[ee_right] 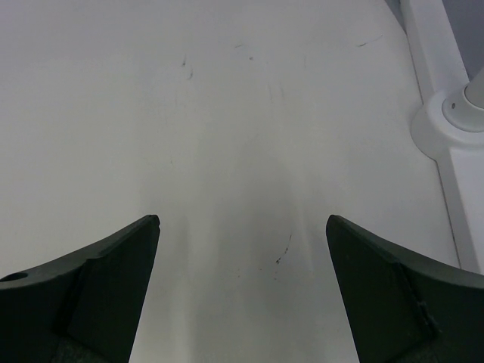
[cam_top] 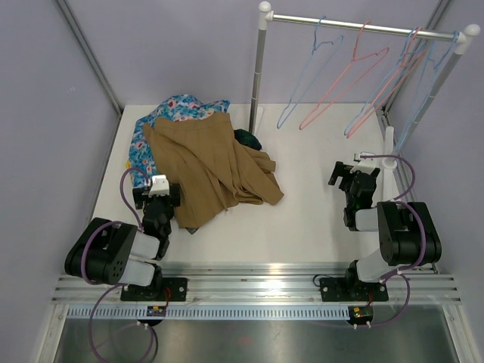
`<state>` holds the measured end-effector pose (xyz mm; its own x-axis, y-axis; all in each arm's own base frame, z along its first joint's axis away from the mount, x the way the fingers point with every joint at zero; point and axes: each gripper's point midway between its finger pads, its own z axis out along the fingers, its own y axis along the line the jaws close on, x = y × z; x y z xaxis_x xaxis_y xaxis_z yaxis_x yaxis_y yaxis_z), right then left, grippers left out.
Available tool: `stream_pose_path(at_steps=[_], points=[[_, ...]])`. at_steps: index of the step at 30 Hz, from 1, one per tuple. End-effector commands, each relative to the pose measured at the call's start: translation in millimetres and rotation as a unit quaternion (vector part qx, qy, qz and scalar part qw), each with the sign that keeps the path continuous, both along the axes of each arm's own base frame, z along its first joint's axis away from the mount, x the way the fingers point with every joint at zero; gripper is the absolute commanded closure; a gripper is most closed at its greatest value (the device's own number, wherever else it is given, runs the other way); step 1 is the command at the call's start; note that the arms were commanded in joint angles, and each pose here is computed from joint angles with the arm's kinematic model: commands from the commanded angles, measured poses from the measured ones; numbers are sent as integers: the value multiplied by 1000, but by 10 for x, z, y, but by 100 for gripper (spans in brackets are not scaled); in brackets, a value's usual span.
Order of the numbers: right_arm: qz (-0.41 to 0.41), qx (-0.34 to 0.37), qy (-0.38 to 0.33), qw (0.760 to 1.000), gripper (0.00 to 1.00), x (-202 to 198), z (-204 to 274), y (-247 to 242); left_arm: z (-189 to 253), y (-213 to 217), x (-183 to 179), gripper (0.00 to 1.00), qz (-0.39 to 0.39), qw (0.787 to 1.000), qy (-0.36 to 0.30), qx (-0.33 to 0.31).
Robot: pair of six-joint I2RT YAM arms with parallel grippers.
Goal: Remove the skirt from the hanger
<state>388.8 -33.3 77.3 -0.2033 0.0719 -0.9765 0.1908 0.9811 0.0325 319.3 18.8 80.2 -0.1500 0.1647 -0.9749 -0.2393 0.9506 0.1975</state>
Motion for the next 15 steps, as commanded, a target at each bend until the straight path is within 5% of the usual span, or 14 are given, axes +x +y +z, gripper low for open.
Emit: stream_pose_path(at_steps=[1, 15], points=[[18, 10, -45, 999, 0, 135, 239, 69, 624, 42, -2, 1, 12, 988, -146, -43], [18, 11, -43, 999, 1, 129, 229, 69, 624, 41, -2, 1, 12, 988, -146, -44]])
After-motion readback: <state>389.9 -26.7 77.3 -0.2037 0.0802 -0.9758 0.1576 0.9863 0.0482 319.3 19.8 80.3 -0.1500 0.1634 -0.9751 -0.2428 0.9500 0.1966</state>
